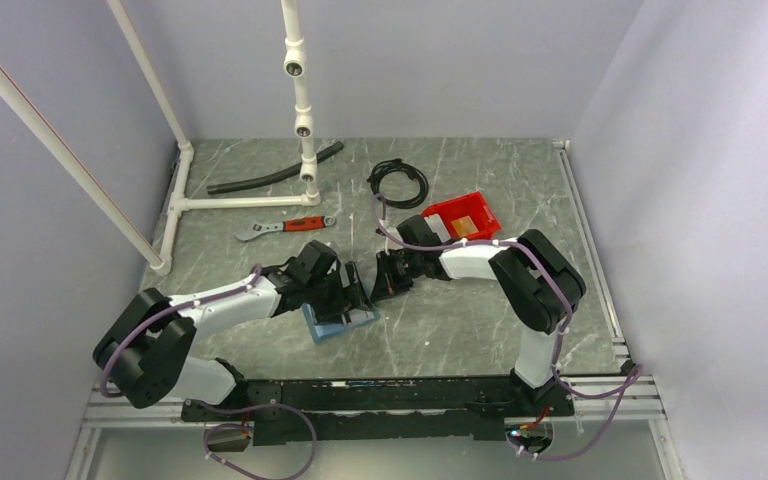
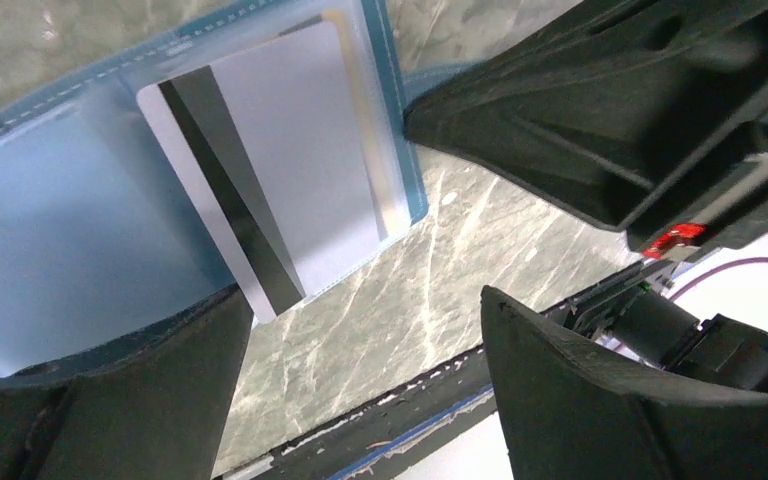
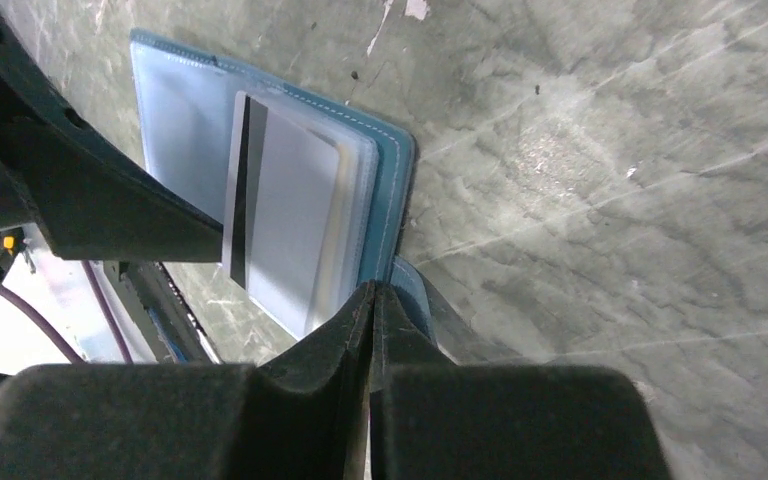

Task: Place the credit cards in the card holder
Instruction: Insert the credit card into the card holder.

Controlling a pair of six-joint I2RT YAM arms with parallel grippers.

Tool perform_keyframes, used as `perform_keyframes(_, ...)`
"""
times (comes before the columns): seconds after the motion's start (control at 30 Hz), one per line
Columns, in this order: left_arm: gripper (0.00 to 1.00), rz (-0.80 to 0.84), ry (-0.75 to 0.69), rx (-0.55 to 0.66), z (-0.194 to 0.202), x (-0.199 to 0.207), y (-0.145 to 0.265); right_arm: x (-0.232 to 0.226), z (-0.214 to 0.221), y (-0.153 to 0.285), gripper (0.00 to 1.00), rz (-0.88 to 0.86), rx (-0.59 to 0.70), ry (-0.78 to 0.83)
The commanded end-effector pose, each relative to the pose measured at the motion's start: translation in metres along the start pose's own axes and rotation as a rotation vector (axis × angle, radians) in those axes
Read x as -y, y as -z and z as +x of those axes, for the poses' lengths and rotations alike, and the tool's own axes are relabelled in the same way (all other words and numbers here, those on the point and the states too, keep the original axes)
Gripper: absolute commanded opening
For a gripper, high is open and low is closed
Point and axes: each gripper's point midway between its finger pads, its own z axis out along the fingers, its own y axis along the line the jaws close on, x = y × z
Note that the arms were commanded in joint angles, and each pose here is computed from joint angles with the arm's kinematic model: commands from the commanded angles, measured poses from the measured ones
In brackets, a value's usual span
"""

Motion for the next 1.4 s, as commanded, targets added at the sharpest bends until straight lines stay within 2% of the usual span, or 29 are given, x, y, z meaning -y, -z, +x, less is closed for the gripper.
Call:
perform_keyframes(0.0, 0.89, -0.031, -0.044, 0.090, -0.017, 0.001, 0.012, -0.005, 0.012, -0.001, 0.04, -0.016, -0.026, -0.003)
perform_keyframes(0.2, 0.89, -0.025, -0.081, 0.069, -0.022, 0.007, 0.000, -0.007, 0.010, -0.001, 0.02, -0.023, -0.023, -0.006)
perform_keyframes(0.3, 0.87, 0.015, -0.129, 0.053, -0.025, 0.029, -0.008, -0.008, 0.012, 0.000, 0.02, -0.028, -0.027, -0.015)
perform_keyframes(0.47, 0.88, 0.035, -0.264, 0.102, -0.022, 0.066, -0.006, -0.010, 0.013, -0.004, 0.01, -0.061, -0.024, -0.027)
perform_keyframes(0.57, 0.90, -0.027, -0.250, 0.085, -0.020, 0.048, -0.008, -0.011, 0.015, -0.005, 0.01, -0.076, -0.027, -0.038)
perform_keyframes(0.7, 0.92, -0.031, -0.205, 0.090, -0.018, 0.030, 0.001, -0.008, 0.013, -0.001, 0.01, -0.041, -0.019, -0.019)
perform_keyframes(0.8, 0.94, -0.048, -0.203, 0.087, -0.014, 0.022, 0.012, -0.007, 0.008, 0.008, 0.05, -0.005, -0.010, 0.003)
perform_keyframes(0.93, 0.97, -0.023, -0.230, 0.090, -0.014, 0.028, 0.032, -0.016, -0.016, 0.032, 0.20, 0.028, 0.033, 0.064)
perform_keyframes(1.1, 0.99, 0.083, -0.254, 0.093, -0.009, 0.047, 0.056, -0.015, -0.062, 0.089, 0.57, 0.160, 0.159, 0.143)
perform_keyframes(1.17, 0.99, 0.126, -0.261, 0.099, -0.007, 0.053, 0.063, 0.000, -0.079, 0.116, 0.71, 0.240, 0.215, 0.145)
perform_keyframes(1.23, 0.99, 0.160, -0.266, 0.099, -0.004, 0.055, 0.066, 0.026, -0.092, 0.142, 0.81, 0.343, 0.238, 0.124)
perform_keyframes(1.37, 0.99, 0.222, -0.274, 0.077, 0.005, 0.058, 0.071, 0.075, -0.120, 0.175, 0.90, 0.430, 0.265, 0.069)
